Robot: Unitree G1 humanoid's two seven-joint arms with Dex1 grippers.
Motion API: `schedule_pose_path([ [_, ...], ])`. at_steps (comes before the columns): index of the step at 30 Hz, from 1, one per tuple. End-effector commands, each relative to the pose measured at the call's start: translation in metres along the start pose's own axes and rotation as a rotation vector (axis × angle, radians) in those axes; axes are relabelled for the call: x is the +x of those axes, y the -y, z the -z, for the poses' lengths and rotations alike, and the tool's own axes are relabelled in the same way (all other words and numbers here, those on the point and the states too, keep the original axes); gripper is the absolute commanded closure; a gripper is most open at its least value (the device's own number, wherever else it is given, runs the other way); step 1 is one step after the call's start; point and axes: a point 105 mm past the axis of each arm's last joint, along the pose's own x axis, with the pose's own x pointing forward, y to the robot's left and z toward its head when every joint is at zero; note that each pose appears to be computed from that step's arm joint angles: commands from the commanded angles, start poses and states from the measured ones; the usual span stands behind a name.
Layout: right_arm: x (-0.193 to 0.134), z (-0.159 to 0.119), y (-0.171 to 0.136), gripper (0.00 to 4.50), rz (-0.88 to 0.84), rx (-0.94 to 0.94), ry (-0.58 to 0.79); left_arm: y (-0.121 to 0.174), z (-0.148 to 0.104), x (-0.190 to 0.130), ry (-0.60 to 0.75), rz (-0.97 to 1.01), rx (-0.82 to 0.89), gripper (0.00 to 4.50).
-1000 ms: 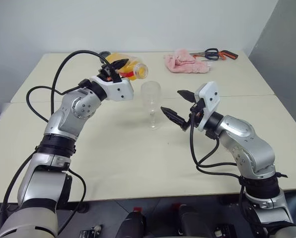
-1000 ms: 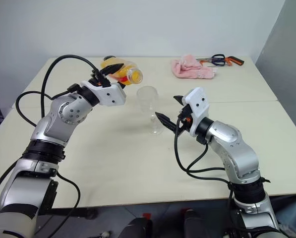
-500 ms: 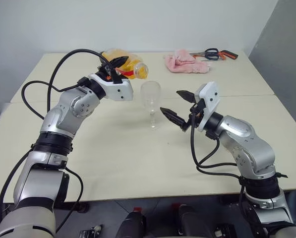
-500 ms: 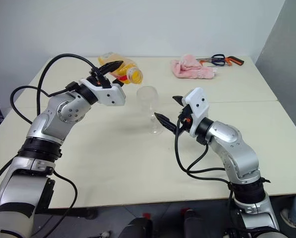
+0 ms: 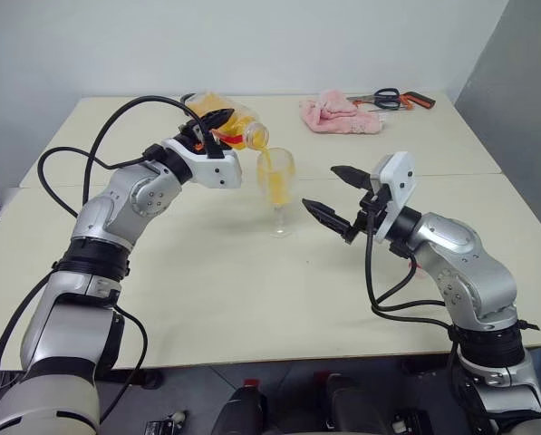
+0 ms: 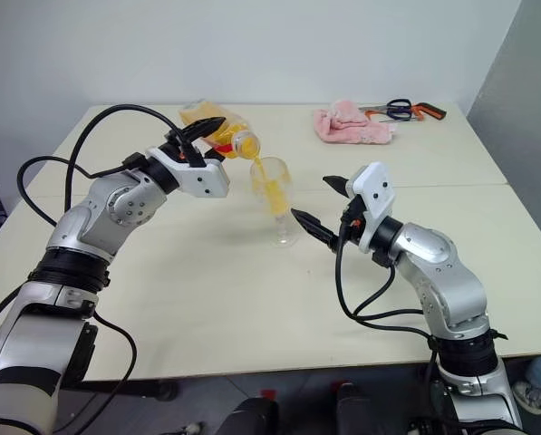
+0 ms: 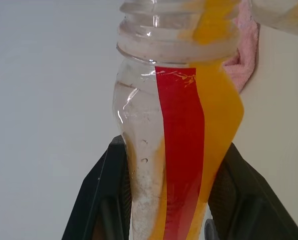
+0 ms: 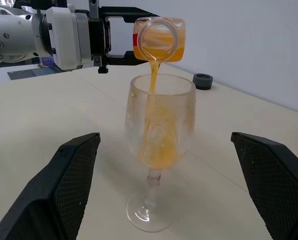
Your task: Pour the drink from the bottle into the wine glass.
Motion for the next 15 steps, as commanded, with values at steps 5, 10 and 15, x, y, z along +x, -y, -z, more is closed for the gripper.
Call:
schedule_pose_path([
  [5, -0.0133, -0.0125, 0.001, 0.0, -0.015, -0.025, 0.046, -0.0246, -0.0002, 0.002, 0.018, -0.074, 0.046, 2.86],
  [10, -0.0151, -0.0119, -0.0013, 0.0, -0.027, -0.023, 0.041, -0.0239, 0.0005, 0.0025, 0.018, -0.074, 0.051, 2.86],
  [15, -0.0152, -0.0134, -0.0049, 0.0, -0.038, -0.017, 0.043, -0.0236, 0.0, 0.0031, 0.023, -0.075, 0.059, 2.86],
])
